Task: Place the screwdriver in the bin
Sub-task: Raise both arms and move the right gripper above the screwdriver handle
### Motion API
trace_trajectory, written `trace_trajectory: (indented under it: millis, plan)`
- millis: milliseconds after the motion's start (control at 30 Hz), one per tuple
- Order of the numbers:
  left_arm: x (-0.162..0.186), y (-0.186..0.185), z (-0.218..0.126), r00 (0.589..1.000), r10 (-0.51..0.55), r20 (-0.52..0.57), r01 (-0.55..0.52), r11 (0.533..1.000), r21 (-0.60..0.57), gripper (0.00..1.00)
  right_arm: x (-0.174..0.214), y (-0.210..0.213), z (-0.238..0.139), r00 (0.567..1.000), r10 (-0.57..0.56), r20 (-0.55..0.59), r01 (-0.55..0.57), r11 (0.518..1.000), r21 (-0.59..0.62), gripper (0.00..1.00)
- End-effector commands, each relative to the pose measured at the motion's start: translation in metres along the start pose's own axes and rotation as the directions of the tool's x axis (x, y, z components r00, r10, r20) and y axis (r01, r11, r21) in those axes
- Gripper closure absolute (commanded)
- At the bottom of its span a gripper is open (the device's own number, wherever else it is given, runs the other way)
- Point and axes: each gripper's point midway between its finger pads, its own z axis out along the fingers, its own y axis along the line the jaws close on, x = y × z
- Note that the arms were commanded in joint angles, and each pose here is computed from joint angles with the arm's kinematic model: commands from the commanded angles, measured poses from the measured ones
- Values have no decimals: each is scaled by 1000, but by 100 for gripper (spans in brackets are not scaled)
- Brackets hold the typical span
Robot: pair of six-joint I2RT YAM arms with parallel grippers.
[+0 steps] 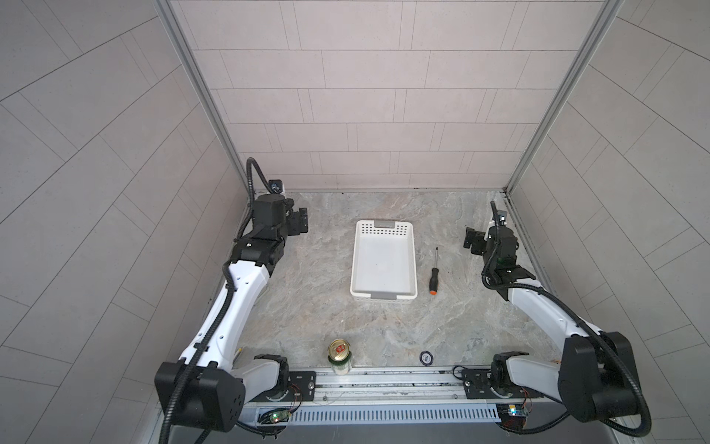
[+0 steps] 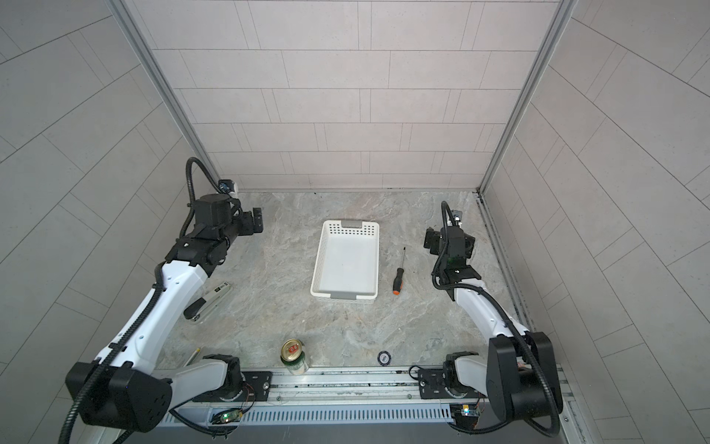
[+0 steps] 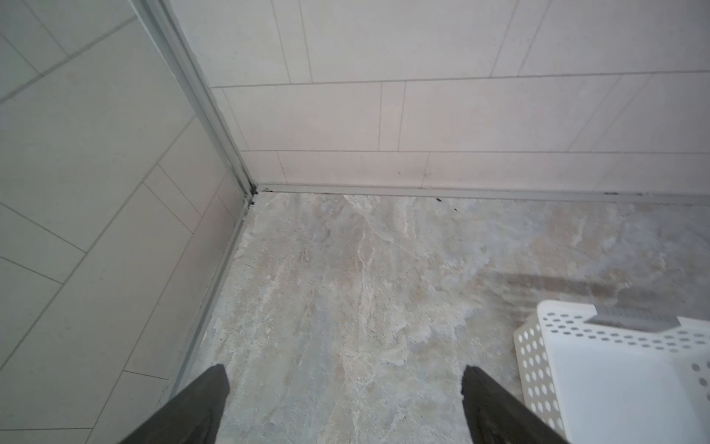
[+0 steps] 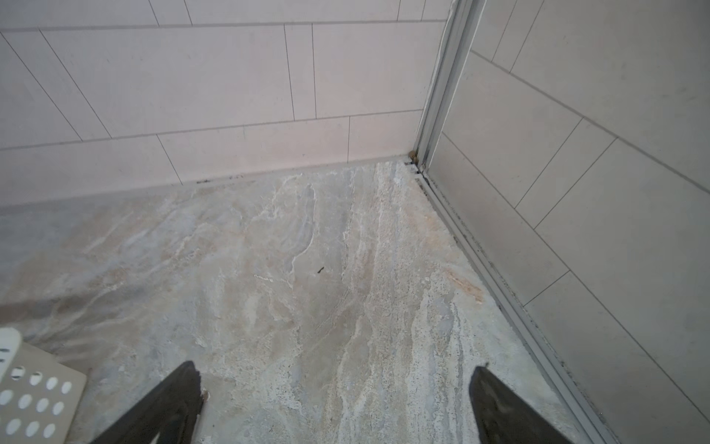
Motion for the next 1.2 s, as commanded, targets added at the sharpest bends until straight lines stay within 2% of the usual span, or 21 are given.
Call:
trace_trajectory:
  millis: [0,133,167,267,333,433,500,600,700,867,1033,1167]
  plan:
    - [7,-22,-4,998,0,-63,8,992,123,0,-7,-16,-23,999,37,-38,-35,998,61,0]
    - [12,-31,3,991,-53,-119,72,985,156,0,-24,-23,-51,993,121,-17,-120,992,49,0]
    - [16,-34,7,984,-79,-161,106,981,163,0,-25,-23,-58,991,132,-31,-131,991,40,0]
    - [18,-60,8,968,-84,-237,148,952,267,0,-25,-21,-75,994,91,-67,-92,996,0,0]
    - [18,-66,8,965,-86,-246,156,947,279,0,-18,-24,-84,994,35,-101,-36,999,-7,0]
    - [22,-67,9,957,-103,-270,178,946,271,0,-12,-24,-96,994,13,-112,-18,999,-40,0]
    - [24,-68,9,952,-99,-291,180,947,267,0,-4,-20,-100,989,2,-148,-13,997,-75,0]
    - [29,-66,10,941,-117,-316,200,949,243,0,14,-15,-110,963,-8,-268,-21,994,-105,0]
    - [34,-70,10,939,-111,-324,195,951,239,0,30,-13,-119,936,58,-347,-96,991,-94,0]
    - [38,-83,11,925,-122,-361,230,934,275,0,50,0,-130,901,142,-409,-194,977,-88,2]
    - [40,-93,13,902,-137,-410,277,911,305,0,67,13,-133,897,109,-429,-142,989,-45,3]
    - [40,-94,13,899,-142,-414,286,907,310,0,85,46,-125,879,78,-470,-131,988,-81,4]
